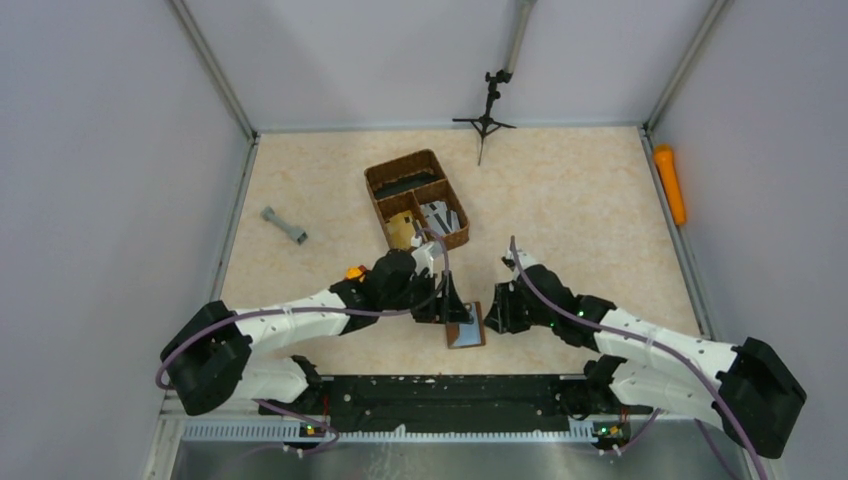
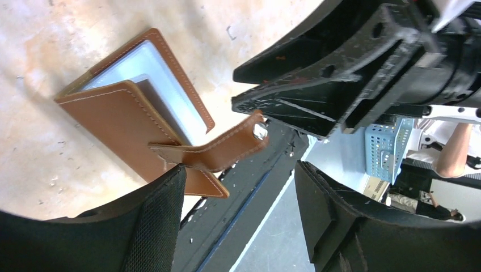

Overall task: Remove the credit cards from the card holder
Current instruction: Close the card holder at the center of the board.

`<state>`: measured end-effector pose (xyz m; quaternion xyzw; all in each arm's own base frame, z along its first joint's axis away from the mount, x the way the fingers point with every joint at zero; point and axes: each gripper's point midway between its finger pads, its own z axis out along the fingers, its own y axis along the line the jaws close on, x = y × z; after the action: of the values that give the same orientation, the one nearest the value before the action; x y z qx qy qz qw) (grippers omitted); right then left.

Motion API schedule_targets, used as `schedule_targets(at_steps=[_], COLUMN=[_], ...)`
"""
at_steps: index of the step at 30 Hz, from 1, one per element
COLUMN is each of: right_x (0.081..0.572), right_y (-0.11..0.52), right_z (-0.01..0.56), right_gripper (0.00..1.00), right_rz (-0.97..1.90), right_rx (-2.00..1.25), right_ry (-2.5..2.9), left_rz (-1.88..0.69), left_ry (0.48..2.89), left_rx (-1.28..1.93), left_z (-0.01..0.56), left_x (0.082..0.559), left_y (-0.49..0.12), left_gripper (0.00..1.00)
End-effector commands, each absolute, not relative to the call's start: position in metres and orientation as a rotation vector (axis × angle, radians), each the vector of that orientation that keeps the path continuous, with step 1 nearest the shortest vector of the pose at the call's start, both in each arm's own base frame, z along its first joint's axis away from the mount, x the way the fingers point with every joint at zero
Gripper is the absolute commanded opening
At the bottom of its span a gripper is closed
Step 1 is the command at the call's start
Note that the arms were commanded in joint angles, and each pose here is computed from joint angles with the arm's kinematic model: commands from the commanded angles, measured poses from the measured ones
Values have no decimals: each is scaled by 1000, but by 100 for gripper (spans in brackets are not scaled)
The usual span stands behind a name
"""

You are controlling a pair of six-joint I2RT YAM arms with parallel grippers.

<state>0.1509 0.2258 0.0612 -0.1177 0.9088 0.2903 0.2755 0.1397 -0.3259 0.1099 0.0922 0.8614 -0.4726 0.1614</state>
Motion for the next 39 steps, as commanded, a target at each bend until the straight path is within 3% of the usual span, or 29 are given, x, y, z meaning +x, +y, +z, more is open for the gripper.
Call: schedule_targets(at_steps=[1,10,20,27,33,39], right_x=[160,175,170,162,148,140], right_y=[223,195,169,188,223,245], right_z=[76,114,136,133,124,98], right_gripper=[33,33,32,31,26,12], right_rz=[734,696,712,806,981,1087], right_rx=[-304,-92,3,-82,-211,-234], right_ry=[2396,2225,2108,2128,2176,2256], left_rz=[-1369,-1388,-1397,-1348,-1345,-1274], left_ry=[2382,2419,2468,2538,2486,2443], left_rx=[353,380,416,393,387,306], left_z=[135,113,79,49,67,83], left_x=[142,142,146,144,146,156], left_y=[-338,-349,-364,-359,-355,-344], left_gripper=[73,73,65,47,38,27])
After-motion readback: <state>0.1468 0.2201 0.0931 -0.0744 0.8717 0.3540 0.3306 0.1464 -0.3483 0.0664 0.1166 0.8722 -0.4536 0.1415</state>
